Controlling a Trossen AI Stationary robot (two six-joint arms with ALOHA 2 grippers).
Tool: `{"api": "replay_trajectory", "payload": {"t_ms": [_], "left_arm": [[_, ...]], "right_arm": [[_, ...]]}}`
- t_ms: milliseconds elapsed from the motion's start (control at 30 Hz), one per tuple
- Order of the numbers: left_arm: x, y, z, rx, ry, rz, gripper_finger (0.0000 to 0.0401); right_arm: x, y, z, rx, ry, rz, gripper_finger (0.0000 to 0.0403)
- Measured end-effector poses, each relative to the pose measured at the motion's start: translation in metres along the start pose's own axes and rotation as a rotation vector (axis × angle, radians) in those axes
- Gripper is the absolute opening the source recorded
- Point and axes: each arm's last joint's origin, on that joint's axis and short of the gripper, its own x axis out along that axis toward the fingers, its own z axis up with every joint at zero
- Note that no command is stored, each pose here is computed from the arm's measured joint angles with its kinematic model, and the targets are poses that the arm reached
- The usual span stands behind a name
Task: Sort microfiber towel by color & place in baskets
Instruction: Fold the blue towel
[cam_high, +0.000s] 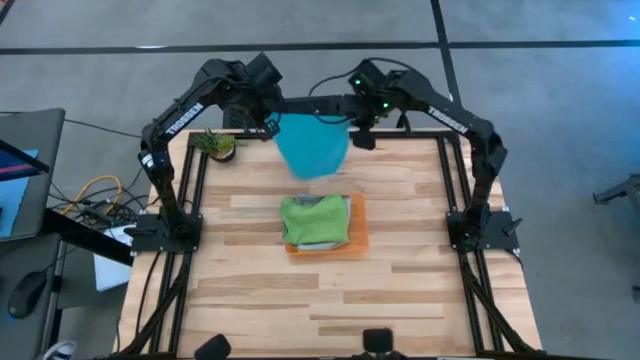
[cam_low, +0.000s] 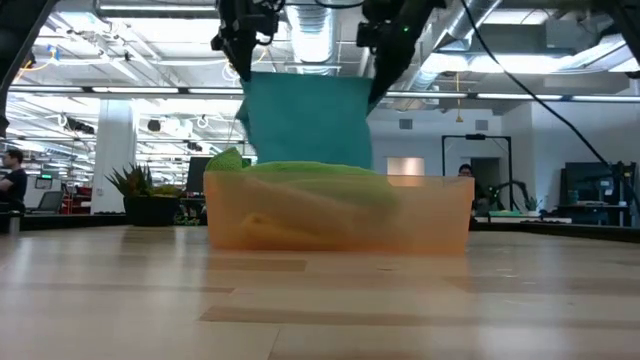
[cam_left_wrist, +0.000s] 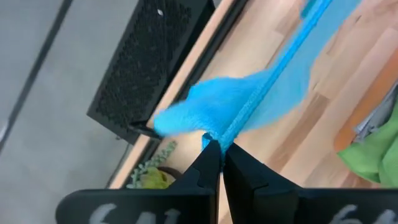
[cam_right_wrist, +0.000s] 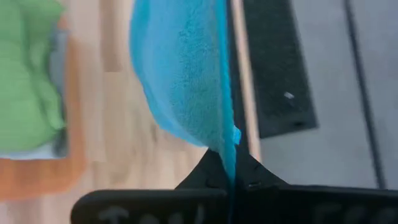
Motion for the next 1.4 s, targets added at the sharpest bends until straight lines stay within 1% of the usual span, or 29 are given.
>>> {"api": "replay_trajectory", "payload": {"t_ms": [133, 333, 467, 600, 767, 900, 967, 1033, 1167, 1400], "left_arm": [[0.010, -0.003, 0.003, -0.027, 0.005, -0.008, 0.0000], [0.014, -0.002, 0.011, -0.042, -0.070, 0.011, 0.0000], [0.014, 0.002, 0.017, -0.037, -0.124, 0.081, 0.0000], [0.014, 0.010, 0.020, -0.027, -0.151, 0.141, 0.0000], [0.014, 0.019, 0.025, -0.021, -0.205, 0.172, 0.0000], [0.015, 0.020, 0.022, -0.016, -0.170, 0.164, 0.0000], [0.016, 0.018, 0.019, -0.018, -0.139, 0.147, 0.0000], [0.017, 0.017, 0.015, -0.030, -0.103, 0.130, 0.0000], [0.022, 0.009, 0.009, -0.025, -0.038, 0.045, 0.0000], [0.064, -0.020, -0.002, 0.079, 0.123, -0.029, 0.0000]], "right_arm": [[-0.012, -0.006, -0.006, 0.017, 0.022, -0.081, 0.0005], [-0.011, -0.013, -0.010, 0.032, 0.042, -0.105, 0.0003], [-0.008, -0.021, -0.008, 0.033, 0.062, -0.220, 0.0003], [-0.009, -0.032, -0.012, 0.064, 0.063, -0.299, 0.0004], [-0.010, -0.039, -0.012, 0.079, 0.038, -0.338, 0.0003], [-0.010, -0.039, -0.012, 0.079, 0.057, -0.360, 0.0003], [-0.010, -0.037, -0.013, 0.087, 0.078, -0.355, 0.0003], [-0.009, -0.033, -0.013, 0.107, 0.091, -0.327, 0.0003], [-0.001, -0.023, -0.016, 0.126, 0.132, -0.259, 0.0003], [0.030, -0.001, -0.025, 0.083, 0.233, -0.150, 0.0004]]}}
